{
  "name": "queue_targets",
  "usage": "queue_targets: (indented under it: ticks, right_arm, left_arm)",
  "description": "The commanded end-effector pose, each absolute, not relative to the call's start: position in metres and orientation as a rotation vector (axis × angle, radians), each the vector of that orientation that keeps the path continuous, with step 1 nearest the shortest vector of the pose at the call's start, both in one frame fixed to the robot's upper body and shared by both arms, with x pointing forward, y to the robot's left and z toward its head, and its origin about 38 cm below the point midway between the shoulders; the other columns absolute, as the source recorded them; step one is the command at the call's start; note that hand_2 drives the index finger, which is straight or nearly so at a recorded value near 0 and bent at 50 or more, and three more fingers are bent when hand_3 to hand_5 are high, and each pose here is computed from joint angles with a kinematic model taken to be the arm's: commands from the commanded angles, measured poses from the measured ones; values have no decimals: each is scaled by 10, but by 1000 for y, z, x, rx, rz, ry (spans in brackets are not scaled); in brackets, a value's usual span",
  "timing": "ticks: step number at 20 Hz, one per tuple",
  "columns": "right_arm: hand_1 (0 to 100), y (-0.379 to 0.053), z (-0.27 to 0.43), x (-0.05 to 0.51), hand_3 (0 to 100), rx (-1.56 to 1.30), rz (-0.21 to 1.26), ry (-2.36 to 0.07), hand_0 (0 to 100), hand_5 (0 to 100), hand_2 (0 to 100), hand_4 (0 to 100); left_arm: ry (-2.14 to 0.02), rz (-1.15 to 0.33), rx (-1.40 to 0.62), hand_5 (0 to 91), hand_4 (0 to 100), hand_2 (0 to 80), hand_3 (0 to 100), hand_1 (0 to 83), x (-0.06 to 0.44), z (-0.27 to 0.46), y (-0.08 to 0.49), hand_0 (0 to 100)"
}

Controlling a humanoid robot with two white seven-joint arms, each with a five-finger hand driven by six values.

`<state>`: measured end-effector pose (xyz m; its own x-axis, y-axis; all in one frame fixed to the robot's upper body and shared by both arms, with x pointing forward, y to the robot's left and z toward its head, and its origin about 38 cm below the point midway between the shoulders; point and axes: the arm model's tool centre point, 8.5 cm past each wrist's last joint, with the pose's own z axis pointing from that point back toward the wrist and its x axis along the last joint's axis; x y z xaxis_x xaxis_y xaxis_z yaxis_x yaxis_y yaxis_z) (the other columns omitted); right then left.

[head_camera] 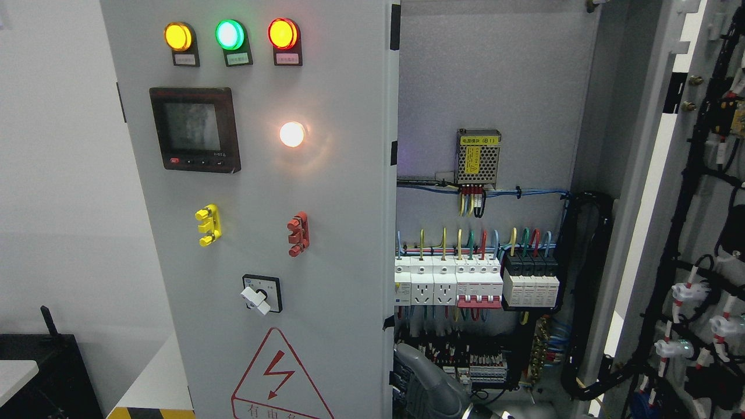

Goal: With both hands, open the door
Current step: 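Push the lit door farther open with the right hand, swinging it away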

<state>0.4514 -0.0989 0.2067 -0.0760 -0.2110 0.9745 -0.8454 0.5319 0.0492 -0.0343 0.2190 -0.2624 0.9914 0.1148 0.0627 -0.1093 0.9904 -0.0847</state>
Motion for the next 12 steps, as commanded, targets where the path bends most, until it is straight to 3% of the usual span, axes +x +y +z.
queue_targets:
  ticks: [1,12]
  right_arm:
    - [0,-76,209,441,0,993,710,-1582,383,0,0,0]
    - [0,-73,214,431,0,1044,772,-1585,383,0,0,0]
  left_arm:
    - [-92,111,-79,0,0,0,0,0,-26,-263,221,0]
    - [-93,111,-78,0,0,0,0,0,-26,-263,221,0]
